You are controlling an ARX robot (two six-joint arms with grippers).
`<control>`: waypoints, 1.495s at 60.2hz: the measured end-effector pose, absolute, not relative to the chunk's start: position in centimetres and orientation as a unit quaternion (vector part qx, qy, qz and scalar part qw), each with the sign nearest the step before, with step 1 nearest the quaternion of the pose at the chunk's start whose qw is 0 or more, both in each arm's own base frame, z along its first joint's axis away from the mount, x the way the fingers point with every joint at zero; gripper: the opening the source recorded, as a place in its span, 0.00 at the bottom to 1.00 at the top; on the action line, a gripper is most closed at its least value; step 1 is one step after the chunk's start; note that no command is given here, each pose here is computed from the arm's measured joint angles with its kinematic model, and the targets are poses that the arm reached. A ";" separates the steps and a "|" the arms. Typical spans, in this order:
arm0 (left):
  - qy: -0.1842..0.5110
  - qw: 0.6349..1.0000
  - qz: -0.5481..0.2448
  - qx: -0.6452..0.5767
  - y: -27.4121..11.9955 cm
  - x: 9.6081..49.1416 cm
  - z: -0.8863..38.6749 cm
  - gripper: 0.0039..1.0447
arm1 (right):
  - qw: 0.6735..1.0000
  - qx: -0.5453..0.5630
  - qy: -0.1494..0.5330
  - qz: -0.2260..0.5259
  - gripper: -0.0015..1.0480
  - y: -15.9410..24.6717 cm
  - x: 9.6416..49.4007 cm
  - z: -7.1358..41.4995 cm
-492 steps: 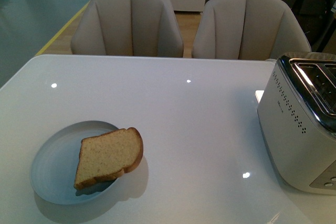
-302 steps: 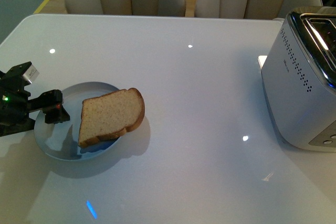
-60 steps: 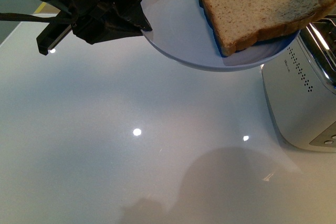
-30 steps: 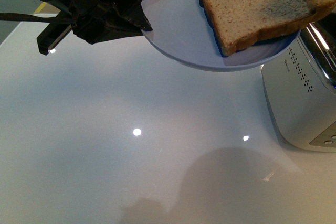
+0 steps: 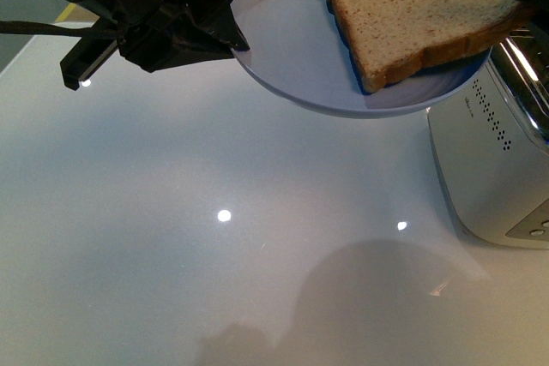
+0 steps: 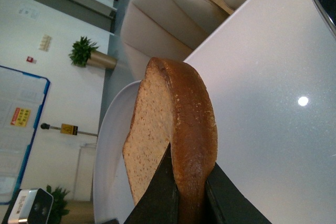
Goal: Left arm holds plate, right arm toasts bread
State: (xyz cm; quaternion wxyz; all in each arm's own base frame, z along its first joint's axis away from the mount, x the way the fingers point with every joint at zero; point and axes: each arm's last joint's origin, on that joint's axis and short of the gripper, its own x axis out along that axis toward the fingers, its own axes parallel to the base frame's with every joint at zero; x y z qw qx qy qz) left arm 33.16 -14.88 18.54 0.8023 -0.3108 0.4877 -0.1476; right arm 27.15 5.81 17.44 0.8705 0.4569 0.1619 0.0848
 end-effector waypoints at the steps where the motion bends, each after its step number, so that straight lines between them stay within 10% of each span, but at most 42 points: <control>1: 0.488 0.802 -0.148 -0.311 -14.9 33.2 18.5 0.03 | 0.871 0.457 0.161 0.085 0.03 5.8 27.1 17.5; 35: 0.488 0.802 -0.148 -0.311 -14.9 33.2 18.5 0.03 | 0.967 0.250 0.004 -0.038 0.03 2.7 24.7 28.9; 90: 0.488 0.802 -0.147 -0.311 -14.9 33.2 18.5 0.03 | 0.987 -0.004 0.104 -0.124 0.03 2.9 30.2 21.7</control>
